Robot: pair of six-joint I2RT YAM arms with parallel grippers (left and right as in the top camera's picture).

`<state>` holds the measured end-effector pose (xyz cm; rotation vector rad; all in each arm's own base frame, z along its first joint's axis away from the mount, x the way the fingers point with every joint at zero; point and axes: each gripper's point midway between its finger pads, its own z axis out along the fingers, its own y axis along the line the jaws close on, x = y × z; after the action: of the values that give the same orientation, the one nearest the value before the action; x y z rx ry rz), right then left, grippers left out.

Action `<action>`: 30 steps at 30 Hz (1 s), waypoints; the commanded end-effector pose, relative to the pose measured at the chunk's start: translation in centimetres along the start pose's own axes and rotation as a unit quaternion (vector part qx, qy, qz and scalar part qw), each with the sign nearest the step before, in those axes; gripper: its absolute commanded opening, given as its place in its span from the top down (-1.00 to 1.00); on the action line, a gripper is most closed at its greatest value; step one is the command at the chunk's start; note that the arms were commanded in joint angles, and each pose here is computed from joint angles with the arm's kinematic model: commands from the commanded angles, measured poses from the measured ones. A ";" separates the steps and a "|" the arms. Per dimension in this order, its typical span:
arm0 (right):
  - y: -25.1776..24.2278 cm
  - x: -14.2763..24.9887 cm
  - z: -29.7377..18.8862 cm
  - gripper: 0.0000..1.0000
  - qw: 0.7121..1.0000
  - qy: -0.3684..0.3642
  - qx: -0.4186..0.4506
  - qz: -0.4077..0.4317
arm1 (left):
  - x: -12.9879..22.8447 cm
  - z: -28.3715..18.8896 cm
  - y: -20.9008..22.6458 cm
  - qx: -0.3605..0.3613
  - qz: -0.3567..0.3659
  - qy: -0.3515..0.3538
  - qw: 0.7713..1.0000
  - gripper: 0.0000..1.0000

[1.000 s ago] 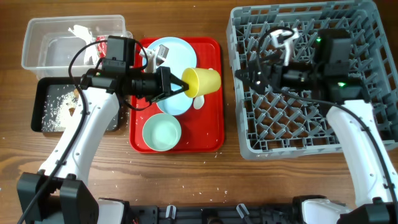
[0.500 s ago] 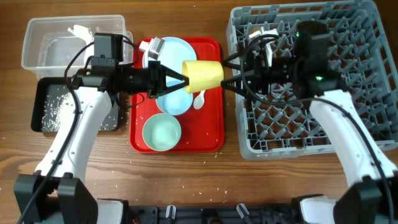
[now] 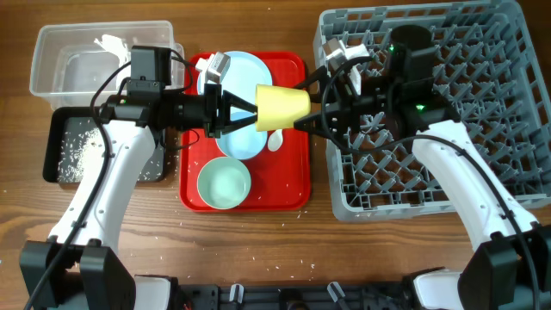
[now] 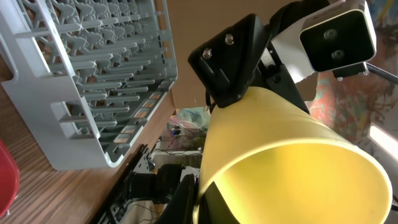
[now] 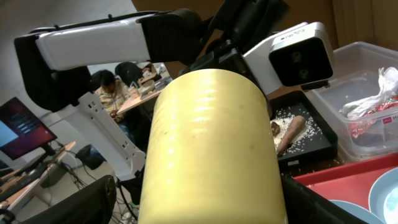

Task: Sort waste into correct bins and load items into the dishwasher rack
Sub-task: 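Grasp the yellow cup with right gripper and release left gripper, then lower the yellow cup into the dish rack with right gripper and release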

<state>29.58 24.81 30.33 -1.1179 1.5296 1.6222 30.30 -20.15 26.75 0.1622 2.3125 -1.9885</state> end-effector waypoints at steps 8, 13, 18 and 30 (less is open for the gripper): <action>-0.3 -0.1 0.4 0.08 1.000 0.002 0.003 0.006 | 0.0 0.1 -0.9 0.011 0.005 0.006 1.000 0.92; -0.6 -0.2 -0.1 0.19 1.000 -0.002 0.010 0.018 | 0.0 0.1 -0.9 0.011 0.004 0.006 1.000 0.53; -3.0 -1.2 -5.2 0.22 0.993 -0.041 0.074 0.088 | 0.0 0.1 -0.9 0.011 -0.010 0.006 1.000 0.41; -5.6 4.6 -15.4 0.29 0.822 -0.010 0.500 0.273 | -4.9 -4.9 10.7 -0.343 -0.027 -0.167 0.924 0.32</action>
<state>35.22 13.35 22.71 -0.1088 2.3427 1.1939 34.20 -17.40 20.45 -0.1345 2.5534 -1.4154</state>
